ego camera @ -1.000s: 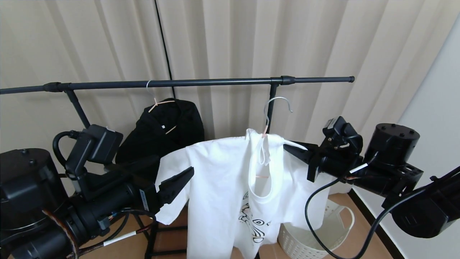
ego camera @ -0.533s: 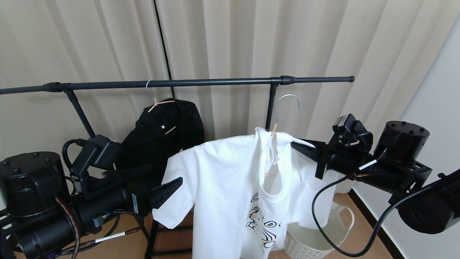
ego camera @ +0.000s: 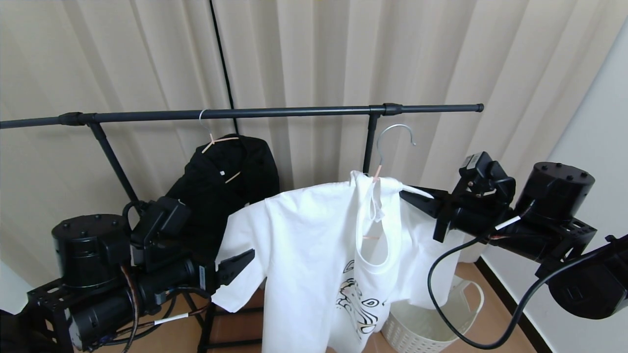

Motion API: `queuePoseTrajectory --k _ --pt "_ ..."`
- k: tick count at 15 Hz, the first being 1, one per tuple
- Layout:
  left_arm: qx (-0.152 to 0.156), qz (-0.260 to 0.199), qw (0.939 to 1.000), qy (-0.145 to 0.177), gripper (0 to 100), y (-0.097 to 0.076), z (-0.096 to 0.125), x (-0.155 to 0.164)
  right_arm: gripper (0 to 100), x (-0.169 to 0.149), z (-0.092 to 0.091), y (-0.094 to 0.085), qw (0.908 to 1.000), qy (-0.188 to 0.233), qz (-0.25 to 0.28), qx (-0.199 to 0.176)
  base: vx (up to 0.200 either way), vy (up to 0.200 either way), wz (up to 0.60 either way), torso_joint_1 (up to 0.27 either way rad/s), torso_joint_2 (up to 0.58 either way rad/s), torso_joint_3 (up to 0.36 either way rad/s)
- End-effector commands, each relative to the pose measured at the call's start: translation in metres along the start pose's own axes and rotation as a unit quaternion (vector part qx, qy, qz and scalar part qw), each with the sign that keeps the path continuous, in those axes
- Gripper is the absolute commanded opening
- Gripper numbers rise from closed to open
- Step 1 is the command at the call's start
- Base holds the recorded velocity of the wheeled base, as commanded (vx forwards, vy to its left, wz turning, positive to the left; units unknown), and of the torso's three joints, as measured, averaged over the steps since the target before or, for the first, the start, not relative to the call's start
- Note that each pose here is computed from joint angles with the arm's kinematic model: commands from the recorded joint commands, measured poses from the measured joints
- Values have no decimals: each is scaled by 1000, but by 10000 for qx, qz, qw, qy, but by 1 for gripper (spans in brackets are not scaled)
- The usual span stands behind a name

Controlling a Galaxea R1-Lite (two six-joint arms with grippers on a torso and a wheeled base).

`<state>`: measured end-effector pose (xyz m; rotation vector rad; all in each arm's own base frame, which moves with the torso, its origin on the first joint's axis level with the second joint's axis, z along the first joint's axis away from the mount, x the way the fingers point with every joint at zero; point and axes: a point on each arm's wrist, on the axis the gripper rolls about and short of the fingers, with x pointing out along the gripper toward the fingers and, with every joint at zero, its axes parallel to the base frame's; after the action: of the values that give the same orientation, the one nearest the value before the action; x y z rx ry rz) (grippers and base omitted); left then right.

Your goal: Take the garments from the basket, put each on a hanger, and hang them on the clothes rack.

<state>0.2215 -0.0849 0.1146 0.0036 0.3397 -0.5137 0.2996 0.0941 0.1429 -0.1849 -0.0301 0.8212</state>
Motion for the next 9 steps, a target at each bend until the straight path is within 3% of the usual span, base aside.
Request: queuePoseTrajectory --k 1,2,9 --pt "-59 69 9998 172 100 5 -6 8 0 0 1 0 10000 -16 -2 -8 0 0 0 0 0 0" --pt "-75 91 9998 170 0 6 -6 9 0 -1 1 0 10000 -16 -2 -8 0 0 0 0 0 0" --pt "-123 228 9995 196 0 14 -7 12 0 -1 3 0 10000 -46 -16 -28 0 0 0 0 0 0"
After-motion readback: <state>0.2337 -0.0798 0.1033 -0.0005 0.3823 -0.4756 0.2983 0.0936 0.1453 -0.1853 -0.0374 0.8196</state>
